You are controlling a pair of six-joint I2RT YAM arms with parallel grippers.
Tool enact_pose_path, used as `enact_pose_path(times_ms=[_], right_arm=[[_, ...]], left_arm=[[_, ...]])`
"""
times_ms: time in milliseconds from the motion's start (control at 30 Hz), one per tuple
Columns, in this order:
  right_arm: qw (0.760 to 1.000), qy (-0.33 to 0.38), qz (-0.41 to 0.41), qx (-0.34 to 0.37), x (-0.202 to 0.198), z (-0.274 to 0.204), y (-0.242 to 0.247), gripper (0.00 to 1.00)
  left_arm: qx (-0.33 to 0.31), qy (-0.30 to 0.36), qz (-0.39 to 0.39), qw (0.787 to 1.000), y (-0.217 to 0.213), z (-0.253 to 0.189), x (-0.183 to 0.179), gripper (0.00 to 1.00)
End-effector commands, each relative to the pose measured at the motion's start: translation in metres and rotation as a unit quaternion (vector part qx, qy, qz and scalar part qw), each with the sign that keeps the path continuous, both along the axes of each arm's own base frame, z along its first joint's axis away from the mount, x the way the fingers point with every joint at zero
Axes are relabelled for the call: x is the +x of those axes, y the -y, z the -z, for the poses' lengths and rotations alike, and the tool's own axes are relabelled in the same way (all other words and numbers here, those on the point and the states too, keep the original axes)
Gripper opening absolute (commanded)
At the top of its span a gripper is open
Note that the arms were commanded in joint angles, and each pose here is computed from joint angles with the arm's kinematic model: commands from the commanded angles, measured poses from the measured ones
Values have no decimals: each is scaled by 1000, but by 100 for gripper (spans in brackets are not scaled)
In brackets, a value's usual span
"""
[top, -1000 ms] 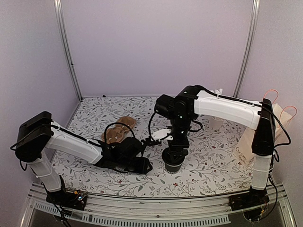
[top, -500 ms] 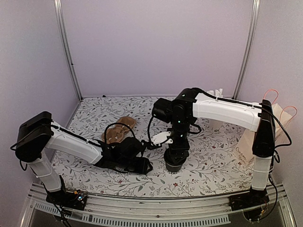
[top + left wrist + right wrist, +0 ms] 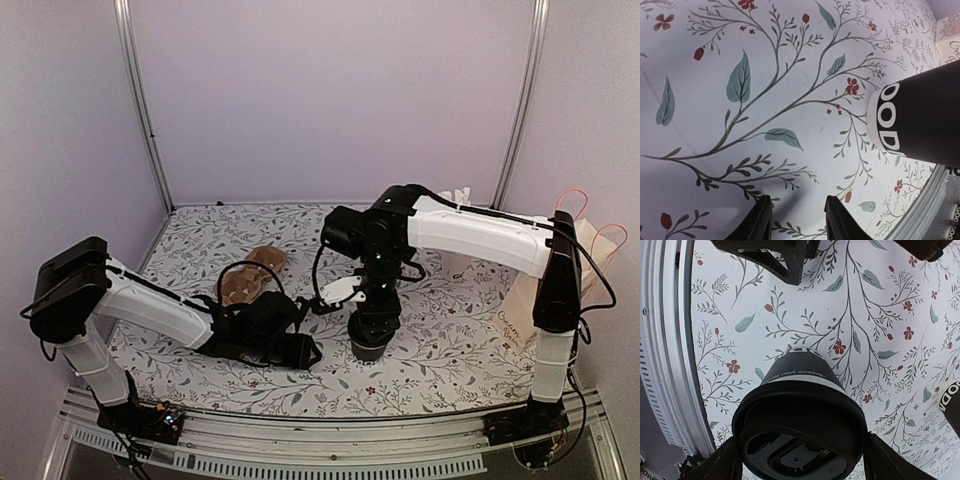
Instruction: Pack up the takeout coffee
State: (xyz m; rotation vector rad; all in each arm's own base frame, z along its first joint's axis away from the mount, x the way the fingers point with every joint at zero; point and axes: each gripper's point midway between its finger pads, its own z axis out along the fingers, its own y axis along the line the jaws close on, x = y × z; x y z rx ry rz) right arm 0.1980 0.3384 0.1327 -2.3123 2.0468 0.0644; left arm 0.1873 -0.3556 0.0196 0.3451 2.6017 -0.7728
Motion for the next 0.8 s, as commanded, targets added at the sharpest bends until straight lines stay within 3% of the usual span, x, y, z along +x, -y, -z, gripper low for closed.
enact_pose_path(times_ms=[0, 767], right_arm=[[1000, 25, -2, 17, 2, -22, 2, 69], [1000, -4, -9, -5, 7, 4, 1, 72]], left_arm=[[6, -4, 1, 1000, -6, 3, -3, 40], [-4, -17, 10, 1000, -4, 7, -10, 40]])
